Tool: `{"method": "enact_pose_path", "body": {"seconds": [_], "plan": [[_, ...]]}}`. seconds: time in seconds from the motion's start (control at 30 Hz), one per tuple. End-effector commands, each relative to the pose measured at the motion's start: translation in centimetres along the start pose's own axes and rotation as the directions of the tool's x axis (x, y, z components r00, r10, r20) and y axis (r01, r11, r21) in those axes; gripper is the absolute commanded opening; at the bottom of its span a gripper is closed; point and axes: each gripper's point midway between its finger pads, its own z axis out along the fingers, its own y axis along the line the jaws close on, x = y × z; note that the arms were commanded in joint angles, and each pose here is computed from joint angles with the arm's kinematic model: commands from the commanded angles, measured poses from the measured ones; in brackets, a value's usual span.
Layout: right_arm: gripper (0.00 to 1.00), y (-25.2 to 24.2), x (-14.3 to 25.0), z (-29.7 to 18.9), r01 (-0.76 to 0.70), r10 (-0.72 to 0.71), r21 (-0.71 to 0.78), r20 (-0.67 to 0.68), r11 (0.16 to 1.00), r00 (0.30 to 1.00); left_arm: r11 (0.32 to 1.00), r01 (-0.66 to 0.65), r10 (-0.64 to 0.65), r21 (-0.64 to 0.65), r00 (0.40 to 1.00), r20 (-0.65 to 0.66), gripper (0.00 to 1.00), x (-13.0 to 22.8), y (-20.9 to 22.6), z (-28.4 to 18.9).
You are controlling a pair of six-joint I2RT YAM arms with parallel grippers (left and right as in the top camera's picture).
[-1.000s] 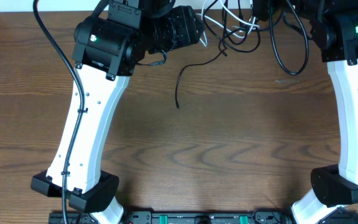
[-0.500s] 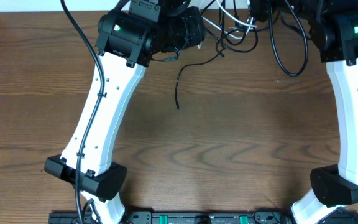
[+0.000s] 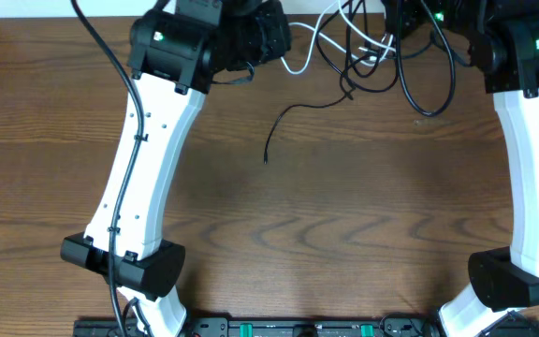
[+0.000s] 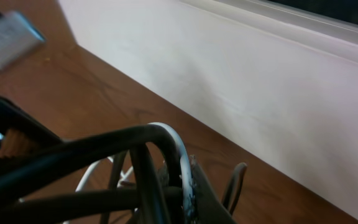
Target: Untangle cables
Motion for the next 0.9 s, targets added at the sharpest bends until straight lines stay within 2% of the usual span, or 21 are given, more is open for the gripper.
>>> {"method": "enact_pose_path", "body": {"seconds": [0.0, 0.1, 0.37, 0.47, 0.57, 0.63, 0.7, 0.73, 0.77, 0.83, 0.87], "plan": [[0.01, -1.4, -0.1, -0.8, 0.030, -0.030, 0.071, -0.002, 0.997, 1.000, 1.000, -0.018, 0.017, 0.010, 0.998, 0.063, 0.07, -1.4, 0.0, -2.0], [0.01, -2.1, 0.3, -1.1, 0.018, -0.017, 0.084, -0.015, 0.996, 1.000, 0.995, -0.092, 0.088, 0.043, 0.992, 0.085, 0.07, -1.6, -0.9, -3.0], [0.01, -5.1, 2.2, -2.3, -0.026, 0.039, 0.167, -0.075, 0.986, 0.996, 0.994, -0.092, 0.081, 0.052, 0.980, 0.183, 0.08, -3.5, -0.7, -6.6], [0.08, -5.4, 2.5, -2.5, -0.033, 0.048, 0.174, -0.083, 0.984, 0.995, 0.994, -0.091, 0.077, 0.053, 0.971, 0.226, 0.08, -4.3, -0.5, -8.2], [0.09, -5.7, 2.8, -2.6, -0.037, 0.054, 0.184, -0.092, 0.982, 0.994, 0.995, -0.088, 0.071, 0.051, 0.962, 0.264, 0.08, -5.0, -0.2, -9.6], [0.09, -6.1, 3.1, -2.7, -0.037, 0.060, 0.210, -0.106, 0.977, 0.993, 0.996, -0.082, 0.065, 0.046, 0.956, 0.286, 0.08, -5.4, 0.2, -10.6], [0.01, -6.7, 3.5, -2.9, -0.035, 0.066, 0.247, -0.121, 0.968, 0.990, 0.996, -0.076, 0.060, 0.041, 0.950, 0.307, 0.07, -5.7, 0.6, -11.5], [0.01, -6.7, 3.5, -2.9, -0.034, 0.067, 0.250, -0.123, 0.968, 0.990, 0.996, -0.075, 0.059, 0.040, 0.949, 0.311, 0.08, -5.8, 0.6, -11.7], [0.08, -6.8, 3.6, -2.9, -0.035, 0.069, 0.252, -0.126, 0.967, 0.990, 0.997, -0.073, 0.057, 0.038, 0.948, 0.314, 0.07, -5.9, 0.7, -11.9], [0.14, -7.5, 3.8, -3.2, -0.040, 0.077, 0.270, -0.126, 0.962, 0.989, 0.996, -0.081, 0.066, 0.035, 0.947, 0.315, 0.07, -5.9, 0.7, -11.9], [0.23, -7.8, 3.9, -3.4, -0.042, 0.082, 0.283, -0.130, 0.958, 0.988, 0.996, -0.084, 0.070, 0.034, 0.946, 0.315, 0.07, -5.9, 0.7, -11.9]]}}
